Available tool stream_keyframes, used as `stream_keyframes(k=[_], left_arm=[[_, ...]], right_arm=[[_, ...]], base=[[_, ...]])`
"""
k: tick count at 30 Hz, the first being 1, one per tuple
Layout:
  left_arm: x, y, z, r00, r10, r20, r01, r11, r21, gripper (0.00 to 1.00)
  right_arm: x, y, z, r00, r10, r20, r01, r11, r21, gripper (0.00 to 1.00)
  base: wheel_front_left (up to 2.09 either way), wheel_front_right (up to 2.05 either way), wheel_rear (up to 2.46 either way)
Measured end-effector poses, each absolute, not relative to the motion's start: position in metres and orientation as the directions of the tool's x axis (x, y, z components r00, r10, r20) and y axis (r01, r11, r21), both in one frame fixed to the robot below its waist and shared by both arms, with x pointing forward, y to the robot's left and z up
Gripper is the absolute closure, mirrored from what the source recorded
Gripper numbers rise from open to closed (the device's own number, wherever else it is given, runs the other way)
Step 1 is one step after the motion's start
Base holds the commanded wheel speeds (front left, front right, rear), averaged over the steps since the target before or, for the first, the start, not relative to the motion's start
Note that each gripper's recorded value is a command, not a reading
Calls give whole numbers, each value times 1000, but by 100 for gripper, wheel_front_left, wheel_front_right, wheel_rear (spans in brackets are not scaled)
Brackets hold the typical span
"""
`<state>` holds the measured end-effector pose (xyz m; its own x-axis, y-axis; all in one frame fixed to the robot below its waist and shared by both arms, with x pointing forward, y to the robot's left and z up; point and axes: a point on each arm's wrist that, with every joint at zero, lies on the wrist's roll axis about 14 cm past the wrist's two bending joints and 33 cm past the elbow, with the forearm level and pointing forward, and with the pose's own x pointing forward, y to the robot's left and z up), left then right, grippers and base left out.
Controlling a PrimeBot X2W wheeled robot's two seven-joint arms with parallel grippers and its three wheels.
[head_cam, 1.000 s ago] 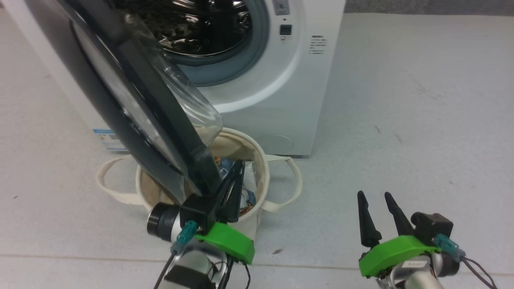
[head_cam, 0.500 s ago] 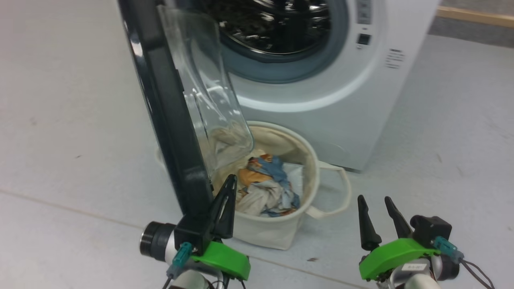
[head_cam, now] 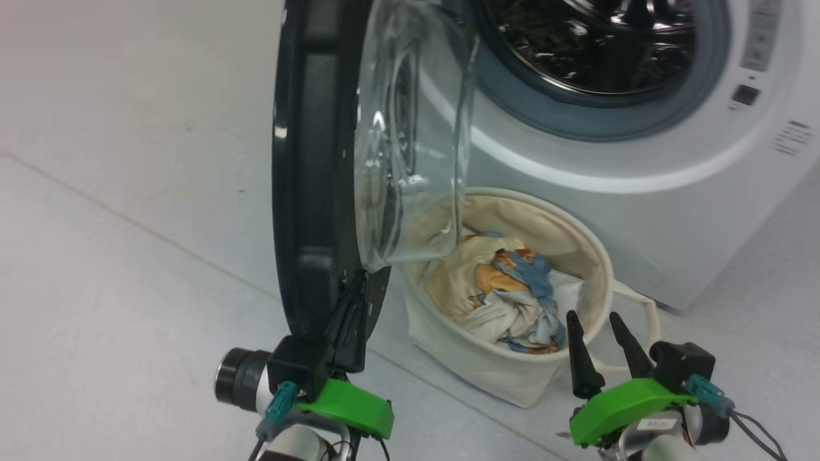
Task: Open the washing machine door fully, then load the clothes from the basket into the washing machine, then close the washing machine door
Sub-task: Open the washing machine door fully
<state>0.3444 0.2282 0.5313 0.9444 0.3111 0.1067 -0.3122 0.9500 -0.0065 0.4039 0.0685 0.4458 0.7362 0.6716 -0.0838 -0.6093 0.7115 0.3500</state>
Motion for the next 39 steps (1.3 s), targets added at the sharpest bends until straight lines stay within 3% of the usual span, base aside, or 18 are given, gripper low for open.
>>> stream_keyframes(k=[12,21,27,39], left_arm=[[343,277,527,890,448,83,-449,893,-1,100],[326,356,528,742,666,72,-665,745,-38,100],[321,396,523,672,739,45,-734,673,-86,100],[339,444,521,632,774,20,-770,631,-94,100]], right_arm=[[406,113,434,636,767,-89,-697,620,359,0],[423,97,400,635,757,-152,-682,643,348,0],[434,89,382,639,749,-176,-673,655,344,0],[451,87,362,622,760,-188,-689,645,330,0]], base=[[0,0,0],[0,0,0],[0,0,0],[0,0,0]])
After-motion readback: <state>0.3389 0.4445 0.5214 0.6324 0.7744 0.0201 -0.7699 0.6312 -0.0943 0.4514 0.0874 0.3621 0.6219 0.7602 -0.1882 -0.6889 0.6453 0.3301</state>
